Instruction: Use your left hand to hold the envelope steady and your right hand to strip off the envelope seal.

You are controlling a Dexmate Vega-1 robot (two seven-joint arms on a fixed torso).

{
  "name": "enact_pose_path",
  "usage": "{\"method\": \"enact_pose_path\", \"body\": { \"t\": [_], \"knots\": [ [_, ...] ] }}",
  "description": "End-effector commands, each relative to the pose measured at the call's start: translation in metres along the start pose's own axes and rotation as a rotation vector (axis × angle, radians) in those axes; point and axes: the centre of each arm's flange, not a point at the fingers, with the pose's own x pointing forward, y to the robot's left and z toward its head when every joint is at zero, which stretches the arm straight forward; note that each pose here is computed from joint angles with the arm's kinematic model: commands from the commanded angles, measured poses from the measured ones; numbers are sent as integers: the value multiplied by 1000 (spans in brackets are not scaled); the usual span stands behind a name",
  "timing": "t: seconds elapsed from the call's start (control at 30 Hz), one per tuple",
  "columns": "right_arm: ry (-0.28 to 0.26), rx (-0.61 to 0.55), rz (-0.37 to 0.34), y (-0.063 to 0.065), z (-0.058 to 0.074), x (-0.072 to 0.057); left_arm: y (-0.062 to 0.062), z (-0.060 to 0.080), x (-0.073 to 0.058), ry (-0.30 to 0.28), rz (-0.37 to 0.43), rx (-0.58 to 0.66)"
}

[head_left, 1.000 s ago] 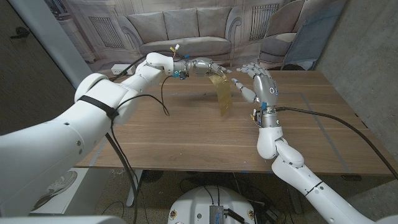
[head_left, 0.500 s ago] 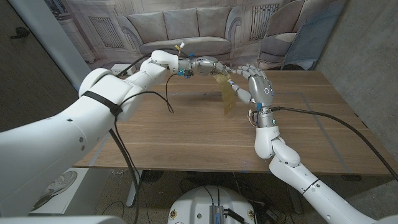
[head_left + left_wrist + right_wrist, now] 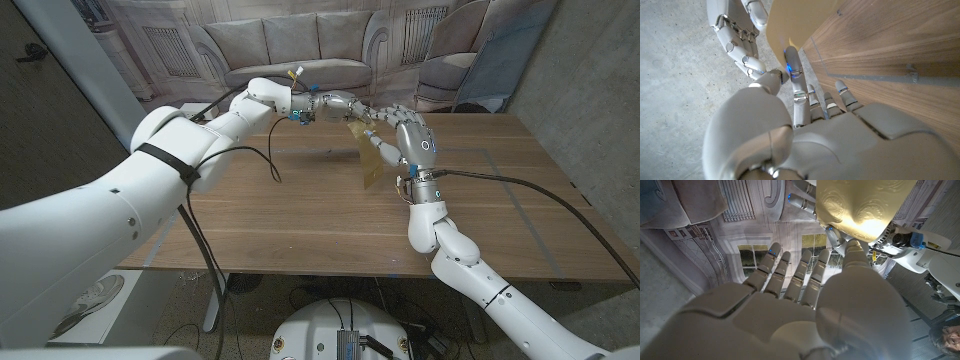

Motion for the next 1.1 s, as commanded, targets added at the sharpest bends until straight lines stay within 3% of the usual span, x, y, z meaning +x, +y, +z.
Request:
{"method": "enact_pose_path", "body": {
  "t": [0.03, 0.7, 1.1],
  "knots": [
    [5, -16, 10, 2, -1, -1, -4, 4, -2, -31, -36, 9],
    [30, -79, 7, 1, -4, -3, -1, 5, -10, -68, -24, -12],
    [50, -67, 3, 2, -10, -6, 6, 5, -11, -52, 18, -17]
  ]
}}
